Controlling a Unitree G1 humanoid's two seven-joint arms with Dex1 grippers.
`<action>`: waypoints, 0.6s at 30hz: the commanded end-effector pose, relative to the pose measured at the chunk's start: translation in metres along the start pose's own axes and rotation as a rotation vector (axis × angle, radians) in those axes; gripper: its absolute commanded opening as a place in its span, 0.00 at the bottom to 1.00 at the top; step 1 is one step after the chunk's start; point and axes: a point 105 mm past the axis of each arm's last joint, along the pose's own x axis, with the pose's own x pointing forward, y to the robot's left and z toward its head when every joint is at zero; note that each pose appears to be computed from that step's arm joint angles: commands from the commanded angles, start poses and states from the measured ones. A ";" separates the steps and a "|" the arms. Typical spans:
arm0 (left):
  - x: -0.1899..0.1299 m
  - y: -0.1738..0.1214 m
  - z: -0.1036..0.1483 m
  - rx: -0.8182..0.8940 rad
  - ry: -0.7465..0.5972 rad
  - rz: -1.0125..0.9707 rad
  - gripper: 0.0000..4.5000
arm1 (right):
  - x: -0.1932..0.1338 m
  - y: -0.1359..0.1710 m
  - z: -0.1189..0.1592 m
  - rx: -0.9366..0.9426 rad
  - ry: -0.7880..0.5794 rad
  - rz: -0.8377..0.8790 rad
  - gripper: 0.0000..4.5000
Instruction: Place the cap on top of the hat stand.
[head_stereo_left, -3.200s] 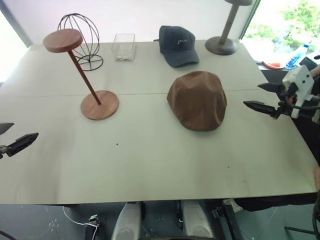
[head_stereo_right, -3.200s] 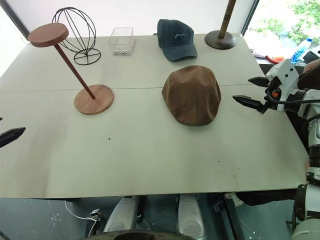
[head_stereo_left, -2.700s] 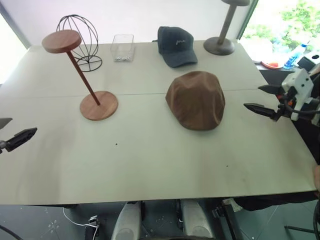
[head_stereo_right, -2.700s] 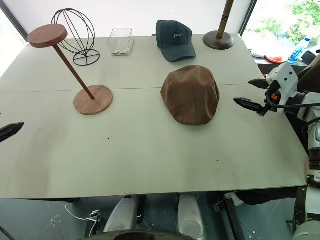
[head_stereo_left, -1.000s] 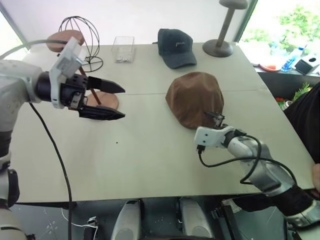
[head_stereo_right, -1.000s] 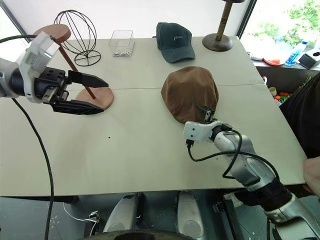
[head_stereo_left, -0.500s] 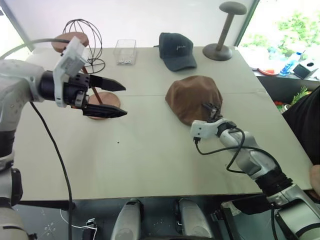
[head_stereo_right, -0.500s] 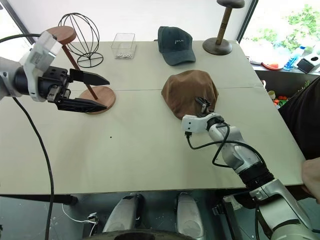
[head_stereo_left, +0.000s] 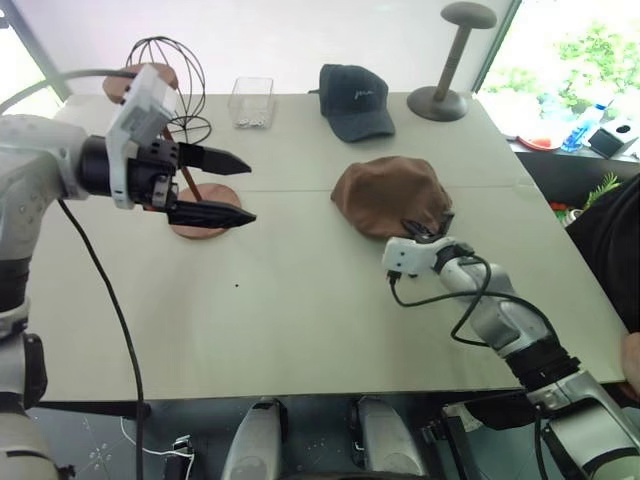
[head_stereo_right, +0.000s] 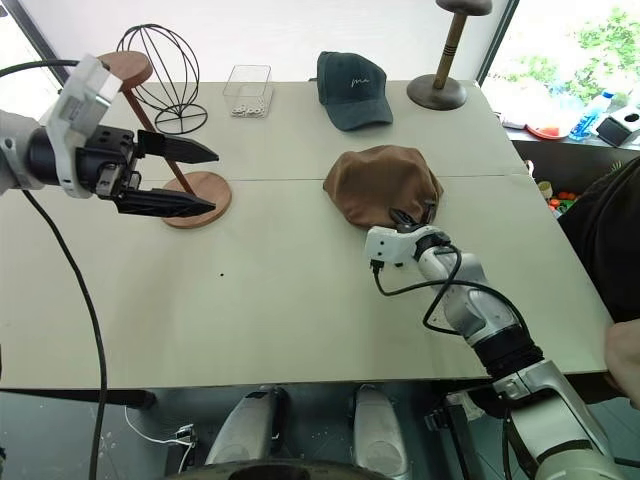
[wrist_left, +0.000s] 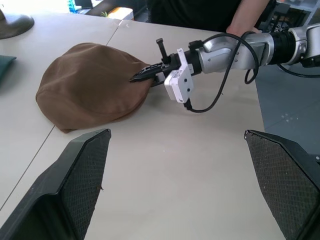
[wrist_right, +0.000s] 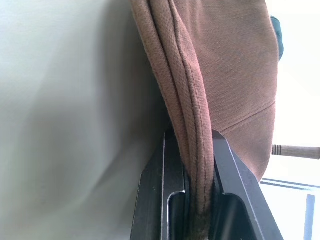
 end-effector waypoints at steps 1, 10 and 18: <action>-0.009 0.001 0.015 0.049 -0.048 0.049 1.00 | -0.002 -0.007 -0.004 0.012 0.016 -0.018 0.01; -0.067 -0.006 0.028 0.016 -0.181 0.374 1.00 | -0.008 -0.147 0.041 -0.016 -0.178 -0.311 0.01; -0.161 -0.024 0.020 -0.062 -0.261 0.814 1.00 | -0.004 -0.241 0.139 -0.061 -0.512 -0.497 0.01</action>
